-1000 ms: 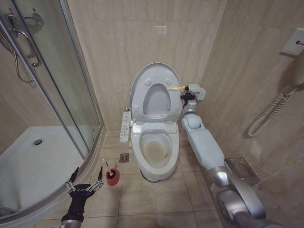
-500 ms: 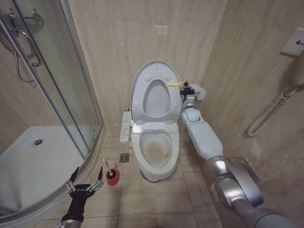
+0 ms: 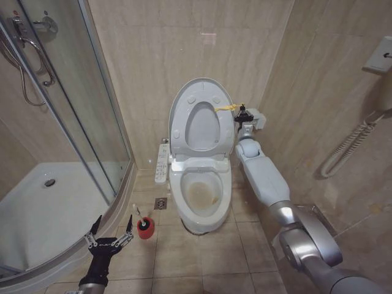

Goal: Open the toilet lid, clean the toilet bowl with a toilet brush, close the toilet lid, and flush.

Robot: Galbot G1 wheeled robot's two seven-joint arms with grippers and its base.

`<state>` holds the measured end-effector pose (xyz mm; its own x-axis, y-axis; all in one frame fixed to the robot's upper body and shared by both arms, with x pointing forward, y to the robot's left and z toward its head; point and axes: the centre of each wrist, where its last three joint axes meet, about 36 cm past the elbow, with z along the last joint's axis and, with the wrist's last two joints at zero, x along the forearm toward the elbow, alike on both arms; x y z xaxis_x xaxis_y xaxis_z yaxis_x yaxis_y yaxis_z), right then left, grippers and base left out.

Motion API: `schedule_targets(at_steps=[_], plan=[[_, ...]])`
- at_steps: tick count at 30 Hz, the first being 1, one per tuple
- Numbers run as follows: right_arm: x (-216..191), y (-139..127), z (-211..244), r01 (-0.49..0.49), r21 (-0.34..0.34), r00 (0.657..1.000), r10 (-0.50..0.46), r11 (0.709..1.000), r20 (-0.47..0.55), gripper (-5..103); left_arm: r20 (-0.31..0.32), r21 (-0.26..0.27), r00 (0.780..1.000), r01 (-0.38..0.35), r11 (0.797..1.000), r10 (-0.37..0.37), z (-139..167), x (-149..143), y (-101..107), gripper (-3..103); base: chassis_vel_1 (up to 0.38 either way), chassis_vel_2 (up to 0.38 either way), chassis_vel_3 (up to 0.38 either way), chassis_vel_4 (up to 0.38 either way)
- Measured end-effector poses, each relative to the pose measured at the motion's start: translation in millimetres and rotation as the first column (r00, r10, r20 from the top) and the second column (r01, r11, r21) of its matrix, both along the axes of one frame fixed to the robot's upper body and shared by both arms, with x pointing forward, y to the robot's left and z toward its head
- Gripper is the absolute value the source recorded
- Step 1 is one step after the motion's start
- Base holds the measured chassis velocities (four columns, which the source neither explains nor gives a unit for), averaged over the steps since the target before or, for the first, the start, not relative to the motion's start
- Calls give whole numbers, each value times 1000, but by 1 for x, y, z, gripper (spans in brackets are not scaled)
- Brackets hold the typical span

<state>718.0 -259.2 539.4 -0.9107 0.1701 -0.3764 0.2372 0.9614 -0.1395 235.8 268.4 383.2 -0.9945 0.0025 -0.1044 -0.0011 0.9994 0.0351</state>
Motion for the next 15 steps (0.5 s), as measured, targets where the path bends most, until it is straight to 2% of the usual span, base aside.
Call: schedule_targets(at_steps=[10,11,15], plan=[[-27,-4,2,-16,10,1000,16,1000,-12,0,0,0,1000,0,1000,0,0,0,0,100,0,0,0,0],[-29,-5,1,-16,8,1000,16,1000,-11,13,0,0,1000,0,1000,0,0,0,0,100,0,0,0,0],[-35,-10,0,-19,-6,1000,19,1000,-9,13,0,0,1000,0,1000,0,0,0,0,100,0,0,0,0]])
